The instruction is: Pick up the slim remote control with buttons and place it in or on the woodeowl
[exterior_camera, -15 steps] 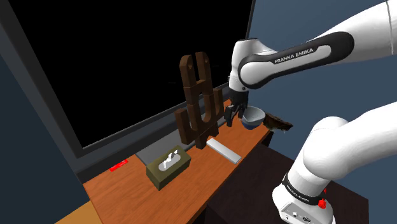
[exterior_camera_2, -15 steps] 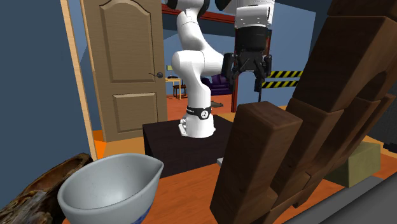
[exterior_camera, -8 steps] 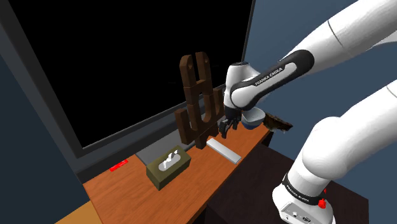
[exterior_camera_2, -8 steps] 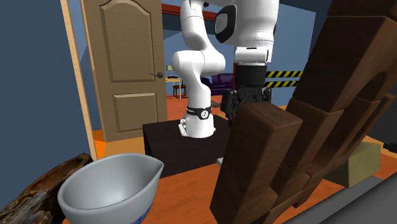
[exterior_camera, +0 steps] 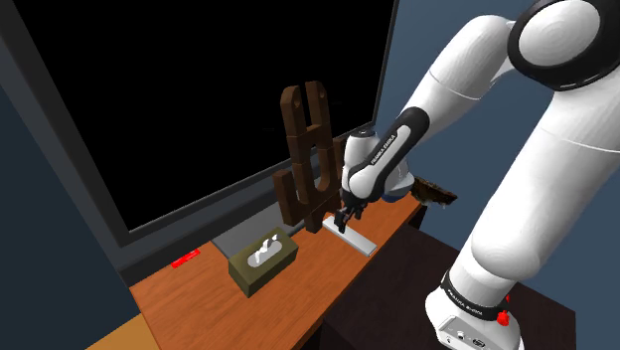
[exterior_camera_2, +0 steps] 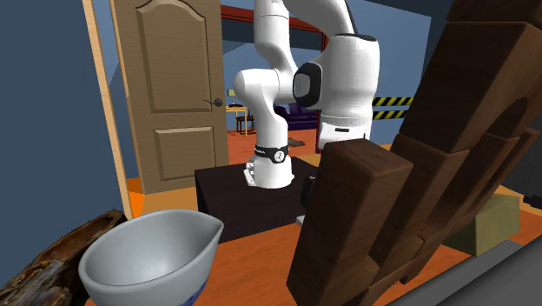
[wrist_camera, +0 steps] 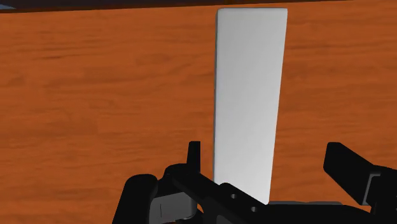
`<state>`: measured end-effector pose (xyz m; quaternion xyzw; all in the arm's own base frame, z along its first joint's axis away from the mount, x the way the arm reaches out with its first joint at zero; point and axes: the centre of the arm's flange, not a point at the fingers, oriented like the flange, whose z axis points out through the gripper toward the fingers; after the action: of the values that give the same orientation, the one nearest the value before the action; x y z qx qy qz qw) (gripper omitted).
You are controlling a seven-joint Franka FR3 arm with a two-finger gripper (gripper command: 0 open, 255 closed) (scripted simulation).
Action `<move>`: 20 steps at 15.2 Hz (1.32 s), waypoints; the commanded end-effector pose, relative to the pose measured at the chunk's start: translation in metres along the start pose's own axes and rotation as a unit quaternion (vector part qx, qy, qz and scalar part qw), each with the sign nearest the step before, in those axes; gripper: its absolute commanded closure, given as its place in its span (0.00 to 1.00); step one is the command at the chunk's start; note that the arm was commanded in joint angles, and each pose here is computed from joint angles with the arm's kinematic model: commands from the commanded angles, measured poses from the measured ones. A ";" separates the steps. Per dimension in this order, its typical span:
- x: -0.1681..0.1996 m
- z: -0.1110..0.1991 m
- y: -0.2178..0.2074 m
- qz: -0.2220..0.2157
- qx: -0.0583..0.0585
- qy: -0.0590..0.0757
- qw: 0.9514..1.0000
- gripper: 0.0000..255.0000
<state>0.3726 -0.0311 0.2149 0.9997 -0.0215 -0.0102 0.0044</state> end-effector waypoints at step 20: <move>0.002 0.049 0.003 0.001 -0.001 0.002 1.000 1.00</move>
<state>0.3738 -0.0342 0.1659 0.9997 -0.0220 -0.0085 0.0050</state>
